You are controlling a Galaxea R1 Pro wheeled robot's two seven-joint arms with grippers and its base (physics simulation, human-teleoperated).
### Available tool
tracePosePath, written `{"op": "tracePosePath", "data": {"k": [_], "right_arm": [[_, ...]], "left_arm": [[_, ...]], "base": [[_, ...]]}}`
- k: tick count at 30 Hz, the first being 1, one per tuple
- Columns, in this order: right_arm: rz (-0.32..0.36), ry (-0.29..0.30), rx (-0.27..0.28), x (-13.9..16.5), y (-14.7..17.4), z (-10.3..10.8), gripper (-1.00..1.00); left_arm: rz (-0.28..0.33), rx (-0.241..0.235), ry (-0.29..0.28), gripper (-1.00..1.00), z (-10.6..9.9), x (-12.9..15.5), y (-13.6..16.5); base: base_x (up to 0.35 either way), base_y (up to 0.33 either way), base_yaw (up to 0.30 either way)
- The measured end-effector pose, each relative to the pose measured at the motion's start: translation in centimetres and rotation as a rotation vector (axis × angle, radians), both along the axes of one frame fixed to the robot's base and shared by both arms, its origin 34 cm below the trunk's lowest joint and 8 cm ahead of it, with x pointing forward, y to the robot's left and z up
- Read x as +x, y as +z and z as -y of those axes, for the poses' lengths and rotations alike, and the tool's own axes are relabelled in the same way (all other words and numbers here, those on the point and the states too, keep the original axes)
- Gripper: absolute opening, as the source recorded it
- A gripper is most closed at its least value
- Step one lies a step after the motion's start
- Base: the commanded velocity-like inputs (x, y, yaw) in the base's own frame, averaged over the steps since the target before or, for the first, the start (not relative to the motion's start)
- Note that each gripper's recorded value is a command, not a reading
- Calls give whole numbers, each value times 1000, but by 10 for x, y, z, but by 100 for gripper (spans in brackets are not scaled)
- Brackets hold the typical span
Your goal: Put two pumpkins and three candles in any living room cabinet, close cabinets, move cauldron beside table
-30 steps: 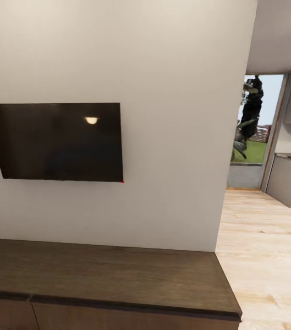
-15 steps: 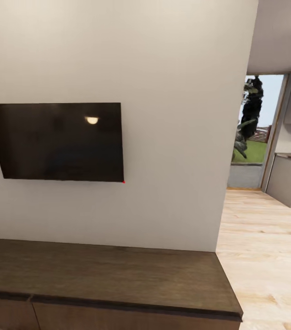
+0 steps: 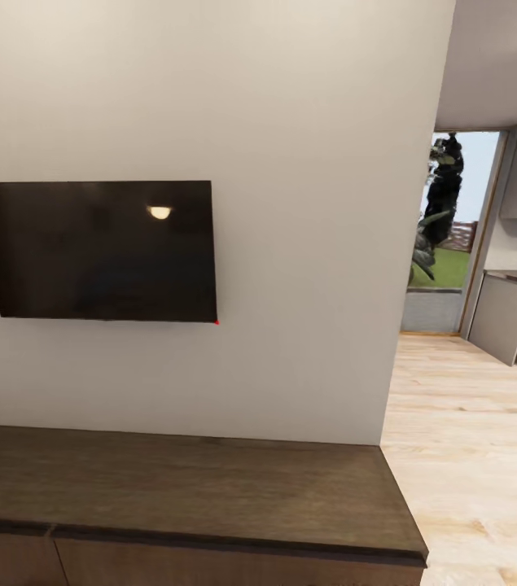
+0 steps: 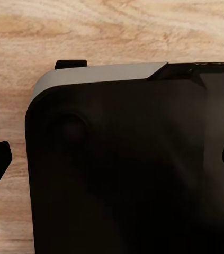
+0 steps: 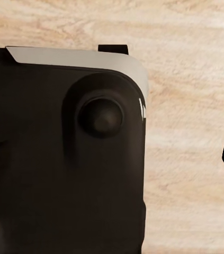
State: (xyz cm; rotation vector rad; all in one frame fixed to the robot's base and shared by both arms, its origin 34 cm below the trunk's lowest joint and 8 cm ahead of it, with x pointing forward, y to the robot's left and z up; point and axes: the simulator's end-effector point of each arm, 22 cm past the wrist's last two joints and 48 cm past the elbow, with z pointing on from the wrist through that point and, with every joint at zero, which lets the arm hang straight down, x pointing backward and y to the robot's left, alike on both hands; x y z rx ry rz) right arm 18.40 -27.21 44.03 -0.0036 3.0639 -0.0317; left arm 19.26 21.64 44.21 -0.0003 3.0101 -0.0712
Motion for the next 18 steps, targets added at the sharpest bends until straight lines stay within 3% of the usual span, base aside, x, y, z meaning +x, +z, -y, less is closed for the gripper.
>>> {"op": "tracePosePath", "data": {"k": [10, 18], "right_arm": [[1, -6, -2, 0, 0, 1, 100], [1, -8, -2, 0, 0, 1, 100]], "left_arm": [[-1, 0, 1, 100, 0, 0, 0], [0, 0, 0, 100, -1, 0, 0]], "base": [[0, 10, 0], [0, 248, 0]]}}
